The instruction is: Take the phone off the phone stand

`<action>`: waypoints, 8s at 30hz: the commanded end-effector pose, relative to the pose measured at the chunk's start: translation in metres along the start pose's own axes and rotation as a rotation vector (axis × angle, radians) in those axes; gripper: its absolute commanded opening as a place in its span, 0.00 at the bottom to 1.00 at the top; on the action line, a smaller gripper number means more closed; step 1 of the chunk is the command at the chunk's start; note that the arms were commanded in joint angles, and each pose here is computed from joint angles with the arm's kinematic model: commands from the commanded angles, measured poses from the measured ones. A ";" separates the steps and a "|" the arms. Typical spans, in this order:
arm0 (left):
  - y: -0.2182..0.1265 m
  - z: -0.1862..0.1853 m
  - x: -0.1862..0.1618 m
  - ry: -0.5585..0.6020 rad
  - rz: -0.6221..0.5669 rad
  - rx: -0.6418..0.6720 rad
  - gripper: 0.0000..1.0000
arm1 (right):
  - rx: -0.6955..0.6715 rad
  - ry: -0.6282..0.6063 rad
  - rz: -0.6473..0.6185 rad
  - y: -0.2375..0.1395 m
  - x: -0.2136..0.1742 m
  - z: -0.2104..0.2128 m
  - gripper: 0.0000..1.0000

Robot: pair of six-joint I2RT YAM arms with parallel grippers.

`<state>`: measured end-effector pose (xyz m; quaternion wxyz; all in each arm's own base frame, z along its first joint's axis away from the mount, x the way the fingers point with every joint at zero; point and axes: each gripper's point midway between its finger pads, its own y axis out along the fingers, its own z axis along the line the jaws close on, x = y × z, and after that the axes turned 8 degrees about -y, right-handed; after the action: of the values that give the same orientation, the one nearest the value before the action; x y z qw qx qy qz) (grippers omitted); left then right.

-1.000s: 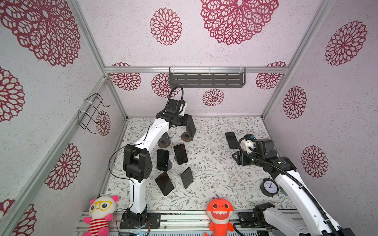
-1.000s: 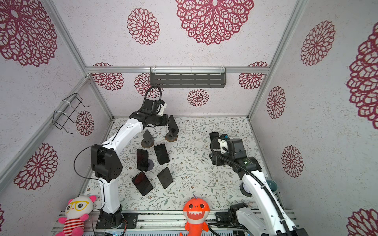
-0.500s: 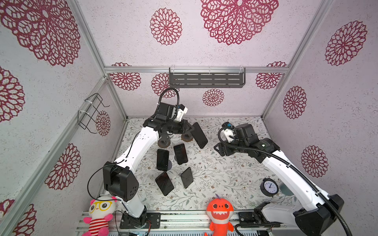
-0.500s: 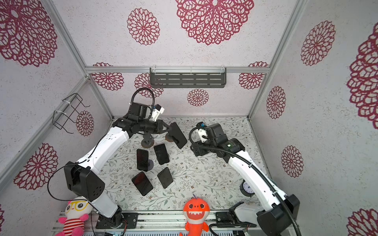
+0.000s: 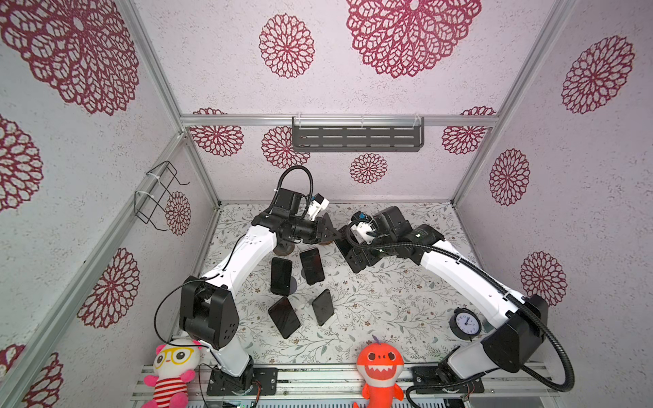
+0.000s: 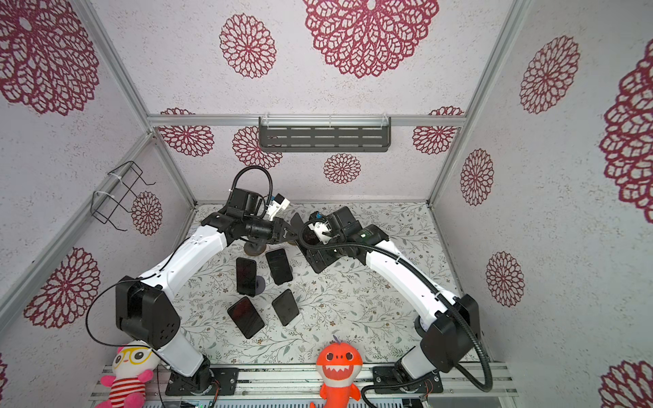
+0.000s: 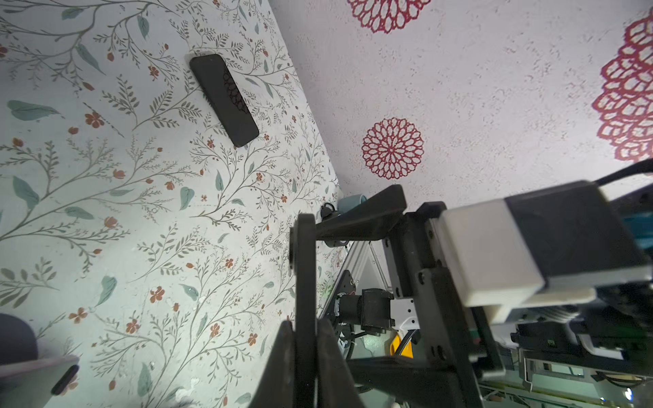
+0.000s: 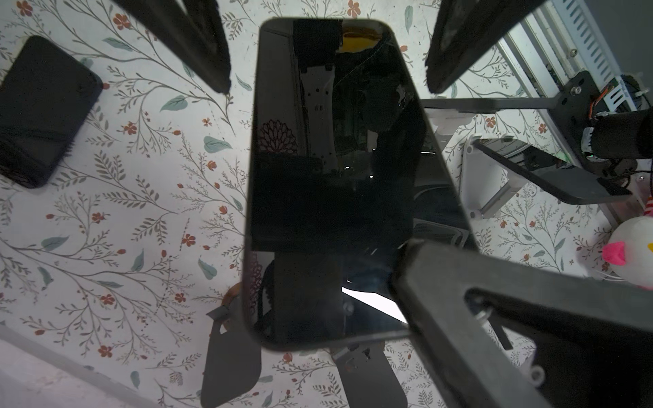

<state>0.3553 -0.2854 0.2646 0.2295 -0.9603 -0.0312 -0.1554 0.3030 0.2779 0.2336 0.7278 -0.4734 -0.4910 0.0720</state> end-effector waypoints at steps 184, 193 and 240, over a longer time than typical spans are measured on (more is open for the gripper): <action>-0.153 0.110 -0.053 0.196 -0.540 0.880 0.97 | -0.305 0.489 0.056 0.002 -0.122 -0.120 0.99; -0.132 0.141 -0.068 0.193 -0.473 0.902 0.97 | -0.319 0.492 0.042 -0.006 -0.132 -0.115 0.98; -0.150 0.085 -0.025 0.152 -0.460 0.896 0.55 | -0.208 0.311 -0.115 -0.038 -0.081 -0.090 0.91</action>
<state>0.3413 -0.1099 0.2174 0.5975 -0.7109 -0.2802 -0.2432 0.3163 0.1430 0.1652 0.7484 -0.5595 -0.3458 -0.0852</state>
